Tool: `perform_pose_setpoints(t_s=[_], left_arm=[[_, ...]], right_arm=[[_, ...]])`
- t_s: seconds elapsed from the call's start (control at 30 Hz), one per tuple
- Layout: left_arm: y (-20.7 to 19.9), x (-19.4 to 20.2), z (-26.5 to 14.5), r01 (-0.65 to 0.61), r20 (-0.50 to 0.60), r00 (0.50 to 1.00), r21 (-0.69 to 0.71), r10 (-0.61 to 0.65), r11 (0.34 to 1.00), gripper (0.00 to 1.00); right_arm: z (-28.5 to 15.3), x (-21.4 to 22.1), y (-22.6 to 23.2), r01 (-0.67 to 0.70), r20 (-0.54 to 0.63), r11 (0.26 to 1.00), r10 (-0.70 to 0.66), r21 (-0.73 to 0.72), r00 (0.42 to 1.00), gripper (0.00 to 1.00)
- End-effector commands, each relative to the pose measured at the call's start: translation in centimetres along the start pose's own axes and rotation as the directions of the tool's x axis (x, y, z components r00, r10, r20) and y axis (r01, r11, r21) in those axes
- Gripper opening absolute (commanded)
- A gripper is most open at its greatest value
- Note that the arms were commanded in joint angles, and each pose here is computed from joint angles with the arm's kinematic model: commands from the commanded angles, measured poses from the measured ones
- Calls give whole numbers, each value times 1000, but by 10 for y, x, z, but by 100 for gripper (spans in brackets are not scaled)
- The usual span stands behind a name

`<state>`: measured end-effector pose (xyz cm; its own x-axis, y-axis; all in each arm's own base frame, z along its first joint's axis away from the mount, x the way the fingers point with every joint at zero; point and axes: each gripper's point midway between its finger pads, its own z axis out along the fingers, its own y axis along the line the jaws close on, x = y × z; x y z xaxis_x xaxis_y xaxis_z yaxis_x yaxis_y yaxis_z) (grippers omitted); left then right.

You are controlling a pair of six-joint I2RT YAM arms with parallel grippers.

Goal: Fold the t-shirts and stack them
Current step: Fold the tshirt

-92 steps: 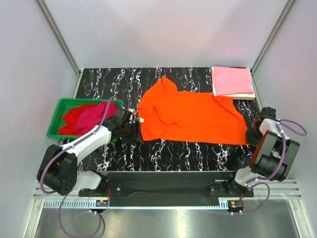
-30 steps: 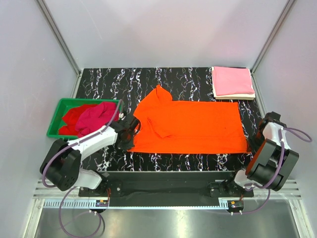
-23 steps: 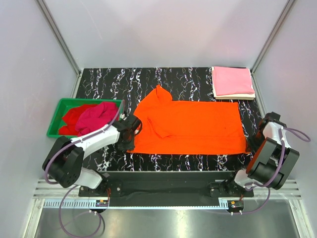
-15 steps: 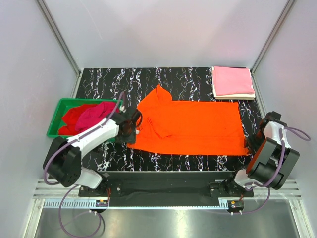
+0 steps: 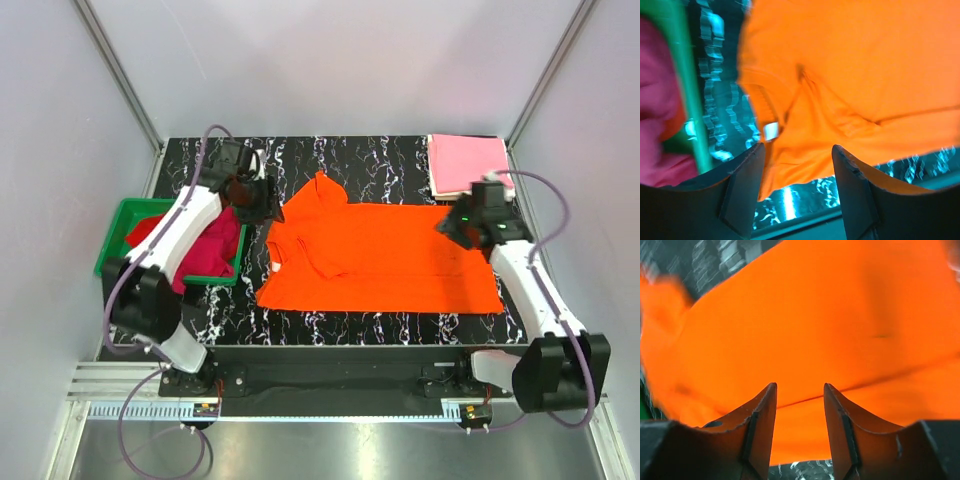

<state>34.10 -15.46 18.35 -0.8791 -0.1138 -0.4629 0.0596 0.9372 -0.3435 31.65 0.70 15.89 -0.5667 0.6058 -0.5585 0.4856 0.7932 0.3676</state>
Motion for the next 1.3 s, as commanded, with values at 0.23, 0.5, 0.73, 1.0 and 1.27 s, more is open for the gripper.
perform_pose_setpoints(t_s=[0.23,0.5,0.73,1.0,1.27], left_arm=[[-37,10,80,129,-161,982,229,-93,965,59],[-30,25,126,160,-234,965,179,-116,971,57],[-29,35,149,165,-273,955,162,-117,973,50],[-37,28,157,156,-267,958,176,-106,972,25],[-51,12,156,129,-238,968,220,-76,967,1]], right_arm=[[26,147,149,600,60,697,-632,-392,773,49],[31,208,184,835,239,413,-825,-363,512,53],[34,237,197,902,299,290,-872,-319,386,54],[37,252,199,950,332,200,-902,-240,274,54],[34,259,210,957,366,177,-895,-231,254,52]])
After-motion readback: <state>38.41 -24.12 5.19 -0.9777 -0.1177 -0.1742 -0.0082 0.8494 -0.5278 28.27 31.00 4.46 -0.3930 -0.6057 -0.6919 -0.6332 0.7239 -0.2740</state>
